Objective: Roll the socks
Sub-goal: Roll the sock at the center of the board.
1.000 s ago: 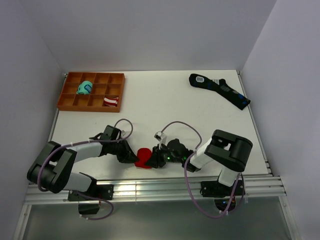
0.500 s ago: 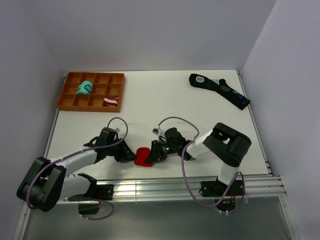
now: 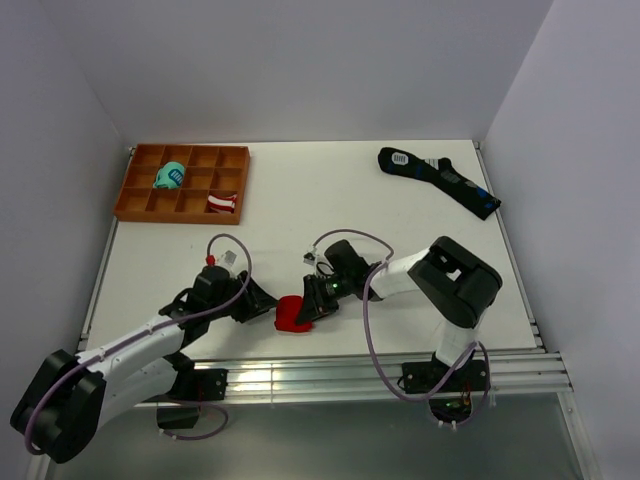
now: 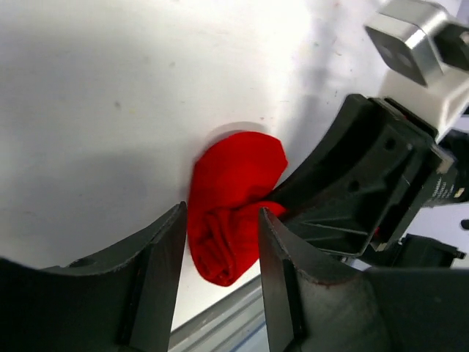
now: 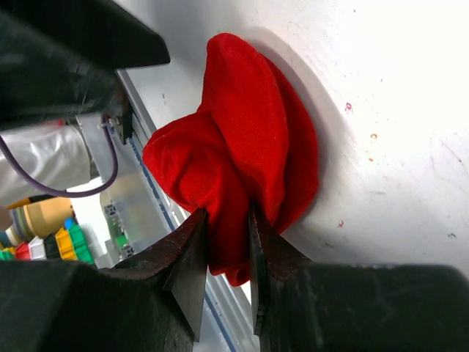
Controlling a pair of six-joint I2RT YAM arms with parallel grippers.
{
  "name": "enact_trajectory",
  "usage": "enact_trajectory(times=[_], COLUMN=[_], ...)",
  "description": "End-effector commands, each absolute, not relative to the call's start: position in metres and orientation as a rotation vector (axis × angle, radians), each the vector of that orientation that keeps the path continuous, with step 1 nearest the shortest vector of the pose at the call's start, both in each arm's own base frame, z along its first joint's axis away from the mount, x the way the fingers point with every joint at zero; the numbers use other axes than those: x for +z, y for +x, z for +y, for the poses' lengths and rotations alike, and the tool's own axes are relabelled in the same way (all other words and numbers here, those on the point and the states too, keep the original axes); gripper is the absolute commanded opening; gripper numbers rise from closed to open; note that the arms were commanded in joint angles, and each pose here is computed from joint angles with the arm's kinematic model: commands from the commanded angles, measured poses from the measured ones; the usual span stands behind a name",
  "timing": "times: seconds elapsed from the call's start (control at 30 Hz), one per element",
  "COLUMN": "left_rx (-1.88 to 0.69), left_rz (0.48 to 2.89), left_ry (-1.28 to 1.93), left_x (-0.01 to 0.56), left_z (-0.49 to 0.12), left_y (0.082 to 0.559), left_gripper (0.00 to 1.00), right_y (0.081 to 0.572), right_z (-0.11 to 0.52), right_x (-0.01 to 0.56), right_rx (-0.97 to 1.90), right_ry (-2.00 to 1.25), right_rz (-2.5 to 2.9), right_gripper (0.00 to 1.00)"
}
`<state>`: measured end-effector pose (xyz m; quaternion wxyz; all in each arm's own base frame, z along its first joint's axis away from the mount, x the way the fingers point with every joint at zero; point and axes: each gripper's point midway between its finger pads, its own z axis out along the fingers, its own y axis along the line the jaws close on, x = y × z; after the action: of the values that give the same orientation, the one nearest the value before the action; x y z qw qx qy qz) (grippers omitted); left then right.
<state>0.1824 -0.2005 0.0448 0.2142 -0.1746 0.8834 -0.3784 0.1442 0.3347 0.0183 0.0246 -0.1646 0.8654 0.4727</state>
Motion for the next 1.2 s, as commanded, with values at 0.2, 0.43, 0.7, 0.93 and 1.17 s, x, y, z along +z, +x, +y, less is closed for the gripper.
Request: enact_trajectory(times=[0.2, 0.43, 0.7, 0.93, 1.17], left_rx=[-1.063, -1.089, -1.085, -1.07, -1.111], left_rz=[2.24, 2.199, 2.147, 2.166, 2.154], left_ry=[-0.342, -0.247, -0.174, -0.11, -0.053], left_x=[0.063, 0.065, 0.065, 0.057, 0.055], left_z=[-0.215, -0.221, -0.223, -0.227, -0.23], left_y=[0.182, 0.171, 0.167, 0.16, 0.149], left_gripper=[0.5, 0.5, 0.5, 0.5, 0.51], right_y=[0.12, 0.124, 0.124, 0.126, 0.128], right_z=[0.291, 0.292, 0.292, 0.293, 0.292], right_x=[-0.032, -0.03, -0.029, -0.028, -0.031], right_rx=[1.193, 1.192, 1.192, 1.185, 1.172], right_ry=[-0.407, -0.374, -0.366, -0.354, -0.352], right_rz=[3.055, 3.094, 3.131, 3.149, 3.158], right_gripper=[0.0, 0.0, 0.0, 0.0, 0.0])
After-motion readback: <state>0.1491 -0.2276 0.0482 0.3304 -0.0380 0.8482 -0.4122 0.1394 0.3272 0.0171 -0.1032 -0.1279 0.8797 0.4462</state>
